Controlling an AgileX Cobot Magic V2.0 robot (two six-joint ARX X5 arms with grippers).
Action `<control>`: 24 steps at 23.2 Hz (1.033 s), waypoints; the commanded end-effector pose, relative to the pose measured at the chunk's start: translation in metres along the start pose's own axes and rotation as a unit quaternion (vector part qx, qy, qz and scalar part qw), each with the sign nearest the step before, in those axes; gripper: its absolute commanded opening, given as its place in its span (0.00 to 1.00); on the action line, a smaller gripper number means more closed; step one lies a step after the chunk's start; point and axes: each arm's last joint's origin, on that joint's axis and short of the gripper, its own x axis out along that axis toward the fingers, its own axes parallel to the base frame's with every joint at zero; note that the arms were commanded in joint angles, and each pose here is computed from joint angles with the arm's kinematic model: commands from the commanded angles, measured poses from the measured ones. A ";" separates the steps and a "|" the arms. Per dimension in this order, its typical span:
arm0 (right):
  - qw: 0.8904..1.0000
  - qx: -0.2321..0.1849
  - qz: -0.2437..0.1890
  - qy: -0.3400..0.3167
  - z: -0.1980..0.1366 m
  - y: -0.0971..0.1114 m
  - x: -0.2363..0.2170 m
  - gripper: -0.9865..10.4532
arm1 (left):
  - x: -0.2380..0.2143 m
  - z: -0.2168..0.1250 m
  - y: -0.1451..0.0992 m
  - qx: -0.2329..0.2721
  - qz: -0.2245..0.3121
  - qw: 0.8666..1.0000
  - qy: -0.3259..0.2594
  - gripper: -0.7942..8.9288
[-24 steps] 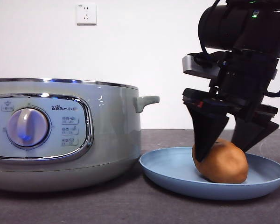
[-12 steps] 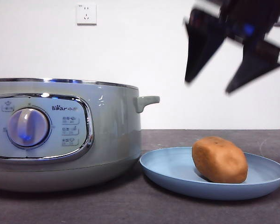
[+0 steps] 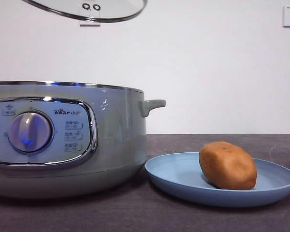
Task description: Take the potato out from the steamer,put the potato on the plate,close the lid
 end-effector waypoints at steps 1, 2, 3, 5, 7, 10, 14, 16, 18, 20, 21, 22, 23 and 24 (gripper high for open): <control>1.000 0.005 -0.012 -0.014 0.003 0.000 -0.008 0.50 | 0.016 -0.013 0.000 -0.009 0.000 1.000 0.009 0.07; 1.000 0.004 -0.012 -0.018 0.003 0.000 -0.011 0.50 | 0.024 -0.020 -0.001 -0.009 -0.001 1.000 0.017 0.07; 1.000 0.004 -0.012 -0.018 0.003 0.000 -0.012 0.50 | 0.031 -0.027 -0.001 -0.014 -0.001 1.000 0.026 0.07; 1.000 0.005 -0.012 -0.015 0.003 0.000 -0.012 0.50 | 0.042 -0.039 -0.002 -0.023 -0.002 0.999 0.041 0.07; 1.000 0.005 -0.013 -0.013 0.002 0.000 -0.011 0.50 | 0.050 -0.049 -0.003 -0.030 -0.003 0.998 0.056 0.07; 1.000 0.005 -0.013 -0.012 0.002 0.000 -0.011 0.50 | 0.055 -0.057 -0.004 -0.032 -0.004 0.997 0.070 0.07; 1.000 0.005 -0.013 -0.012 0.002 0.000 -0.011 0.50 | 0.063 -0.069 -0.006 -0.035 -0.005 0.996 0.084 0.07; 1.000 0.005 -0.013 -0.012 0.002 0.000 -0.011 0.50 | 0.066 -0.076 -0.006 -0.035 -0.006 0.995 0.096 0.07; 1.000 0.005 -0.013 -0.012 0.002 0.000 -0.011 0.50 | 0.070 -0.081 -0.007 -0.035 -0.006 0.994 0.104 0.07; 1.000 0.005 -0.013 -0.012 0.002 0.000 -0.011 0.50 | 0.072 -0.087 -0.007 -0.040 -0.006 0.993 0.113 0.07; 1.000 0.006 -0.013 -0.012 0.002 0.000 -0.011 0.50 | 0.074 -0.089 -0.007 -0.042 -0.006 0.992 0.117 0.07; 1.000 0.006 -0.013 -0.012 0.002 0.000 -0.011 0.50 | 0.075 -0.092 -0.008 -0.042 -0.006 0.992 0.121 0.07; 1.000 0.006 -0.013 -0.012 0.002 0.000 -0.011 0.50 | 0.076 -0.094 -0.008 -0.042 -0.007 0.991 0.126 0.07; 1.000 0.006 -0.013 -0.012 0.002 0.000 -0.011 0.50 | 0.077 -0.097 -0.008 -0.042 -0.007 0.991 0.130 0.07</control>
